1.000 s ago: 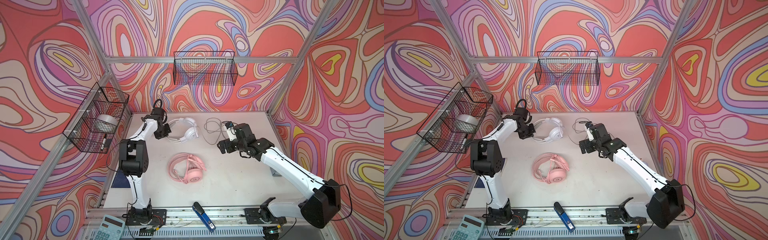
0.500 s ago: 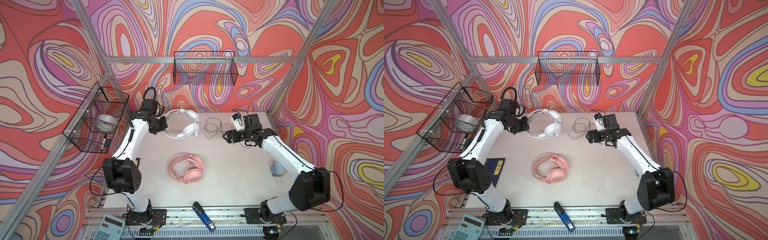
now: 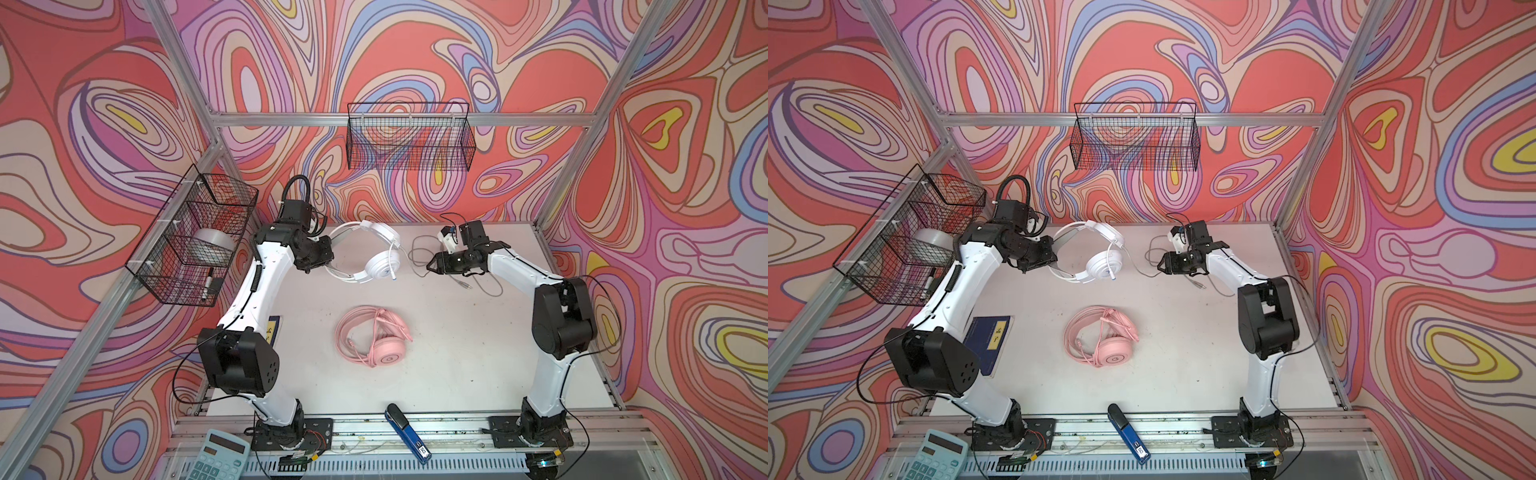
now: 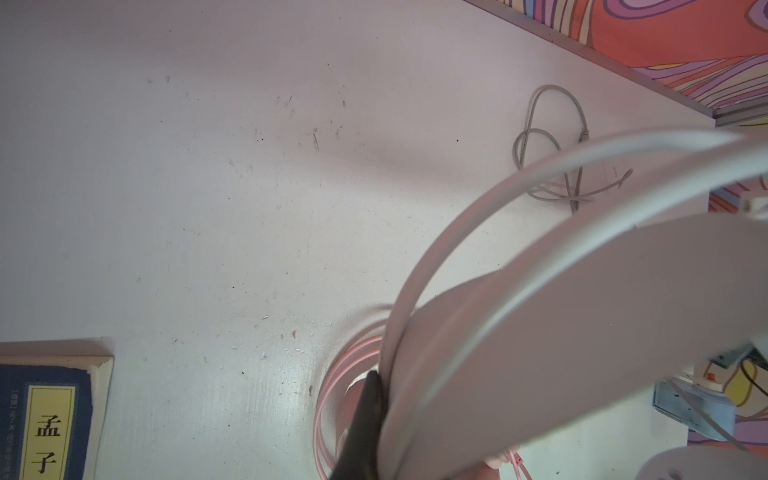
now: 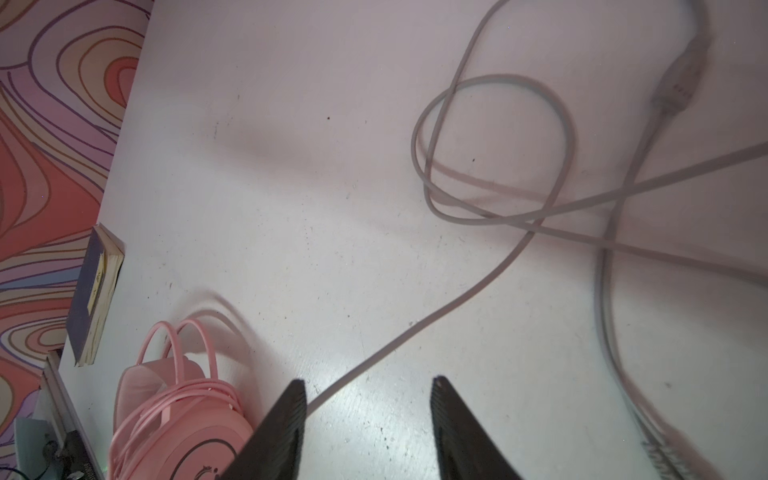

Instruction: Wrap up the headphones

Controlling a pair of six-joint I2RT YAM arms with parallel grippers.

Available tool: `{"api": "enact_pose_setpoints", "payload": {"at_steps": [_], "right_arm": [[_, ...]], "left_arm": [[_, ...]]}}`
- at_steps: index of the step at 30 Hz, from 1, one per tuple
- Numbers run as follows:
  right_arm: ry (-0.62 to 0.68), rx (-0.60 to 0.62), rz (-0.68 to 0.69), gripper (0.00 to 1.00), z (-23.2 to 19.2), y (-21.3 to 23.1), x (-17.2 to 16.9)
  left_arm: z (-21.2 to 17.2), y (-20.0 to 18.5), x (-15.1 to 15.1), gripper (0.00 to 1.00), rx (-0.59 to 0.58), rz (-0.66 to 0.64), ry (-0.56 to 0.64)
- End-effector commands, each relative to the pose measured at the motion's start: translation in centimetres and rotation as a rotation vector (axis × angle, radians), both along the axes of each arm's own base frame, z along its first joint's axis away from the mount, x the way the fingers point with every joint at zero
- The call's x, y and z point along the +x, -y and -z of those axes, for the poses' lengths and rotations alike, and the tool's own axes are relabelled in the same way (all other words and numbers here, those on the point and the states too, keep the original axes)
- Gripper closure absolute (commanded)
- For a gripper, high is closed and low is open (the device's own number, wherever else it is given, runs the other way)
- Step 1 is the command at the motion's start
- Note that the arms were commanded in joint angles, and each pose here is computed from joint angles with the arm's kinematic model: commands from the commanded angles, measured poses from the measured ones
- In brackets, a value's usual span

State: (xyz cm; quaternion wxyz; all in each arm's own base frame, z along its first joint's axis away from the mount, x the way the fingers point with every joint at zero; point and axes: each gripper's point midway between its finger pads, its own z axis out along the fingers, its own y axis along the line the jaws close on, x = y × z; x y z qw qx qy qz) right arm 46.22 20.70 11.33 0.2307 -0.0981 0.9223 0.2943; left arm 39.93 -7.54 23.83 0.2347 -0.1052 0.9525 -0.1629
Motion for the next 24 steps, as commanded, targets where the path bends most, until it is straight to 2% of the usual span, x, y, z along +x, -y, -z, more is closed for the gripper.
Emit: {"api": "enact_pose_setpoints", "payload": {"at_steps": [1, 6, 14, 24], "right_arm": [[-0.065, 0.056, 0.037, 0.58, 1.2, -0.9, 0.6], [-0.111, -0.028, 0.104, 0.68, 3.8, 0.7, 0.4], [-0.204, -0.189, 0.144, 0.78, 7.9, 3.7, -3.3], [-0.248, -0.216, 0.201, 0.82, 8.0, 5.9, -8.9]], "left_arm": [[-1.8, 0.7, -0.7, 1.0, -0.045, 0.031, 0.042], [-1.8, 0.8, -0.6, 1.0, -0.051, 0.026, 0.044], [-1.3, 1.3, -0.2, 1.0, -0.085, 0.025, 0.039], [-0.6, 1.3, -0.3, 1.0, -0.086, 0.024, 0.027]]}}
